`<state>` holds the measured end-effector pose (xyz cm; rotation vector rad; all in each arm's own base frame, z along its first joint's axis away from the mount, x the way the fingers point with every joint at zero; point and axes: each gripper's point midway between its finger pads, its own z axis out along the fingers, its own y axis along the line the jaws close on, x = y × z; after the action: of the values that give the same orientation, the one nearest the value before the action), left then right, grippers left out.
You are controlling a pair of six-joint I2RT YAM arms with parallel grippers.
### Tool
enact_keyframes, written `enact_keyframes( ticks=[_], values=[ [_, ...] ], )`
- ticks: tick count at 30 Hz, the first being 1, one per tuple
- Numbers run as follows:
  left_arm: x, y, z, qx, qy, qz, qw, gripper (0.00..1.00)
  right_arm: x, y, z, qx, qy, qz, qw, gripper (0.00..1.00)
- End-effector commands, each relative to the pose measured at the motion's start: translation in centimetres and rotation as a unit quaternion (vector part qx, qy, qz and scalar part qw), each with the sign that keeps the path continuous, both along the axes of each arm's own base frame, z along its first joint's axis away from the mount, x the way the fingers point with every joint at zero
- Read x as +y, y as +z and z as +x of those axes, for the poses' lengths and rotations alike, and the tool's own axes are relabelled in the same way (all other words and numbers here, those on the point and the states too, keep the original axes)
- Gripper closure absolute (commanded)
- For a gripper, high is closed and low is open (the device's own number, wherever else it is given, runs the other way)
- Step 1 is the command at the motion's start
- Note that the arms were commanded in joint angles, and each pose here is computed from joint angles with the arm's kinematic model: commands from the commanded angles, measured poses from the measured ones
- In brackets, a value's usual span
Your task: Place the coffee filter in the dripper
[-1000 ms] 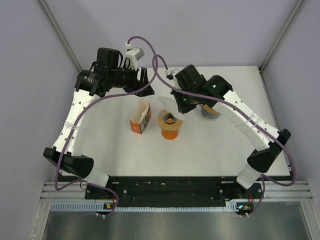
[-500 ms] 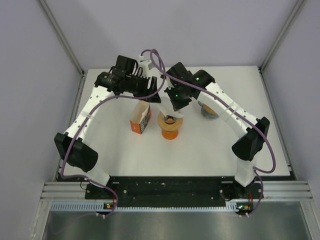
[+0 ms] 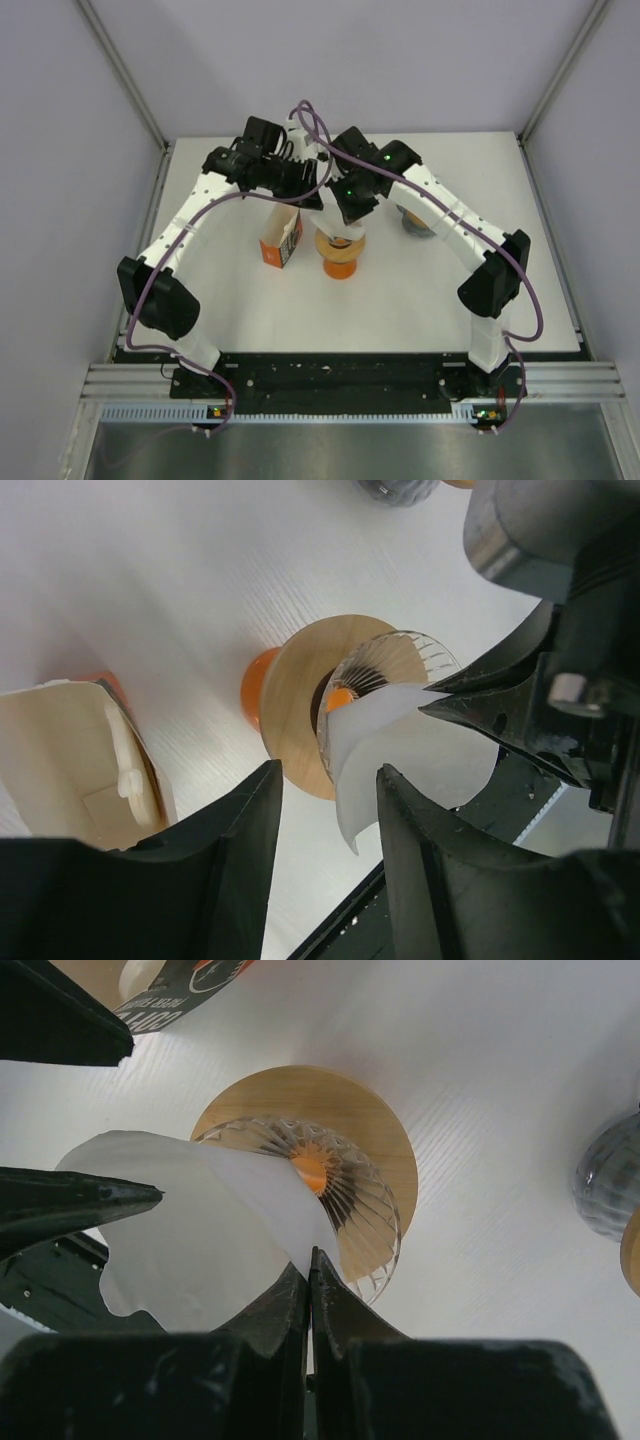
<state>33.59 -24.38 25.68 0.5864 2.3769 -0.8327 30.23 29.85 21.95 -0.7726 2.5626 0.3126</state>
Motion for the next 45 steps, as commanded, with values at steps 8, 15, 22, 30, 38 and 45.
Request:
enact_keyframes(
  ticks=[8, 15, 22, 30, 38, 45],
  values=[
    [-1.2, -2.6, -0.7, -0.012, -0.032, 0.03, 0.999, 0.67, 1.1, 1.9, 1.8, -0.046, 0.001, 0.023, 0.999, 1.0],
    [-2.1, -3.8, -2.2, -0.017, -0.063, 0.046, 0.997, 0.7, 1.2, 3.0, 2.9, -0.079, -0.015, 0.035, 0.996, 1.0],
    [-1.0, -4.7, -2.0, -0.032, -0.052, 0.071, 0.996, 0.78, 1.0, 5.1, 3.5, -0.115, -0.032, 0.055, 0.991, 0.81],
    [-0.8, -4.4, -2.3, -0.047, -0.063, 0.069, 0.995, 0.79, 0.5, 8.3, 3.5, -0.159, -0.037, 0.095, 0.982, 0.56],
    [-1.1, -4.5, -2.4, -0.044, -0.068, 0.063, 0.995, 0.79, -0.1, 10.3, 3.0, -0.199, -0.03, 0.126, 0.971, 0.44],
    [-1.0, -4.5, -2.3, -0.045, -0.066, 0.065, 0.995, 0.79, 0.2, 11.1, 2.4, -0.211, -0.009, 0.15, 0.966, 0.72]
  ],
)
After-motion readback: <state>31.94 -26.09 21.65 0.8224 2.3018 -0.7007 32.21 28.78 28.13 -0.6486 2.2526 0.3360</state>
